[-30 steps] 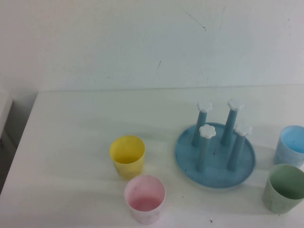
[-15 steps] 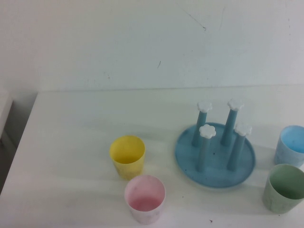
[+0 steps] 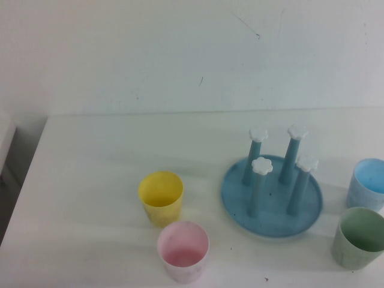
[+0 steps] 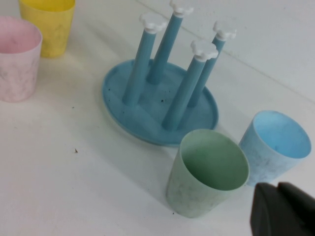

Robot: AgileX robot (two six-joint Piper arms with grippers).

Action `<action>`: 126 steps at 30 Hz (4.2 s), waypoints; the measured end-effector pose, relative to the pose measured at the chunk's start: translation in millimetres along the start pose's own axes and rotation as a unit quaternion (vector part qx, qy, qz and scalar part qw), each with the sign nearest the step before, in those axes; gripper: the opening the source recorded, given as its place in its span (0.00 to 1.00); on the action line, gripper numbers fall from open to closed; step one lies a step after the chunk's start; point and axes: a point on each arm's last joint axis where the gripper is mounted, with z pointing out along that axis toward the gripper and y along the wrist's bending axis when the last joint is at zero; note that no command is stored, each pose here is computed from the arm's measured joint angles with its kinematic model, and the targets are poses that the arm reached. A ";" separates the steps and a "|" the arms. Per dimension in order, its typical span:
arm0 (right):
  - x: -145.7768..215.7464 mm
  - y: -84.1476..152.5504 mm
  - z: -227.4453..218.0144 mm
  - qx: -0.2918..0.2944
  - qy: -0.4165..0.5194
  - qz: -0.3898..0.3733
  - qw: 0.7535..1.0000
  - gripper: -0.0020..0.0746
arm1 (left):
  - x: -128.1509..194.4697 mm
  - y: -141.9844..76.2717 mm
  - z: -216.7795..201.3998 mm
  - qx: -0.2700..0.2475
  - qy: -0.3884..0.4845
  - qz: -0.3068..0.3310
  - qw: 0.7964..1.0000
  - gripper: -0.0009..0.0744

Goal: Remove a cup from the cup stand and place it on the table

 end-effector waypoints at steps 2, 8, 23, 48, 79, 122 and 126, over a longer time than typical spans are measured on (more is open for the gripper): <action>0.0 0.0 0.0 0.000 0.000 0.000 1.000 0.02 | 0.0 0.0 0.0 0.000 0.000 0.000 1.000 0.02; 0.0 0.0 0.0 0.000 0.000 0.000 1.000 0.02 | 0.4 0.0 0.0 0.000 0.002 0.000 1.000 0.02; 0.0 0.0 0.0 0.000 0.000 0.000 1.000 0.02 | 0.4 -0.1 -0.4 0.000 0.007 -0.001 1.000 0.02; 61.1 -4.9 35.9 0.196 -0.072 0.108 0.972 0.02 | 1.0 -0.1 -0.4 0.000 0.010 -0.003 1.000 0.02; 83.5 -1.4 40.0 0.210 0.004 0.196 0.958 0.02 | 0.9 -0.1 -0.5 0.000 0.008 -0.003 1.000 0.02; 83.1 -1.4 39.8 0.210 0.003 0.199 0.957 0.02 | 0.9 -0.1 -0.5 0.000 0.008 -0.003 1.000 0.02; 83.1 -1.4 39.8 0.210 0.003 0.199 0.957 0.02 | 0.9 -0.1 -0.5 0.000 0.008 -0.003 1.000 0.02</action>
